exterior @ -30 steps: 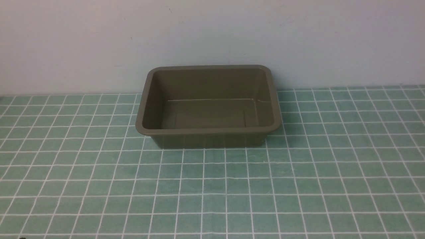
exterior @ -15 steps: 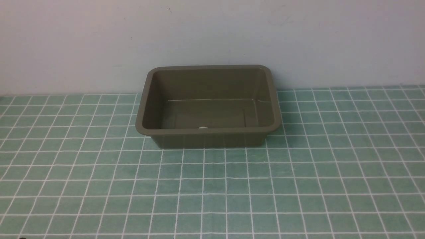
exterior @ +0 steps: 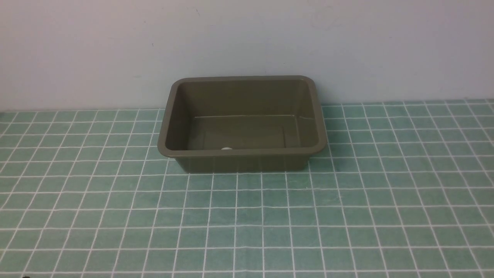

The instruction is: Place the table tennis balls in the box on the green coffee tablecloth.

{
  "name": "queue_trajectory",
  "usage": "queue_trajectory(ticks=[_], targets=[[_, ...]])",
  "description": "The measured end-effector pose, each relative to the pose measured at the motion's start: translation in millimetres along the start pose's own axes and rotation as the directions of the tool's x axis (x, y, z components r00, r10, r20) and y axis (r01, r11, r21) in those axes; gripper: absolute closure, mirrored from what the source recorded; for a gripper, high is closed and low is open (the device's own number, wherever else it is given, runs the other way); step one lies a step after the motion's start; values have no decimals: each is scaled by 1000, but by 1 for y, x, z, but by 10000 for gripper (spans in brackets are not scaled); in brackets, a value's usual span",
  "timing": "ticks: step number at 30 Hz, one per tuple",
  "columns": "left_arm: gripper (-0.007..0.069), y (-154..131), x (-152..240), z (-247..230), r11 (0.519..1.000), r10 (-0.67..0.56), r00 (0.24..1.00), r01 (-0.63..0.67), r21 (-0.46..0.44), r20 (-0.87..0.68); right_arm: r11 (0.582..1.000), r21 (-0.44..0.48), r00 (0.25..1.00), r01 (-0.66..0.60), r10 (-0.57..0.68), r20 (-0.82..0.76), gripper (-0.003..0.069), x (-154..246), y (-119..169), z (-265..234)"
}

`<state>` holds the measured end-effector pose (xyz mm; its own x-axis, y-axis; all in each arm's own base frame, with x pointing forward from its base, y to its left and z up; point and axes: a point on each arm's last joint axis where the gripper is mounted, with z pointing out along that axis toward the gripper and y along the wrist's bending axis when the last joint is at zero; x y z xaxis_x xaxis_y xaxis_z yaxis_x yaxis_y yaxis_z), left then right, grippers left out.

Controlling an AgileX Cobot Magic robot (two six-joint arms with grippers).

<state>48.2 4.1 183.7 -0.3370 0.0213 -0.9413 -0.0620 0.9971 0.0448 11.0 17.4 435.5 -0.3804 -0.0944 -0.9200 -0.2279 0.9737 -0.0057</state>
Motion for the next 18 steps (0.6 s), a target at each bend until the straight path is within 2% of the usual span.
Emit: queue_trajectory(ticks=[3,6,13,18], targets=[[165,0,0,0,1000,0,1000,0,0,0,999,11,998,35,-36,58,615,14,0,3],[165,0,0,0,1000,0,1000,0,0,0,998,29,991,49,-52,122,615,32,-3,25],[165,0,0,0,1000,0,1000,0,0,0,997,58,991,-42,34,128,615,104,-16,107],[165,0,0,0,1000,0,1000,0,0,0,990,92,985,-109,96,143,615,144,-22,135]])
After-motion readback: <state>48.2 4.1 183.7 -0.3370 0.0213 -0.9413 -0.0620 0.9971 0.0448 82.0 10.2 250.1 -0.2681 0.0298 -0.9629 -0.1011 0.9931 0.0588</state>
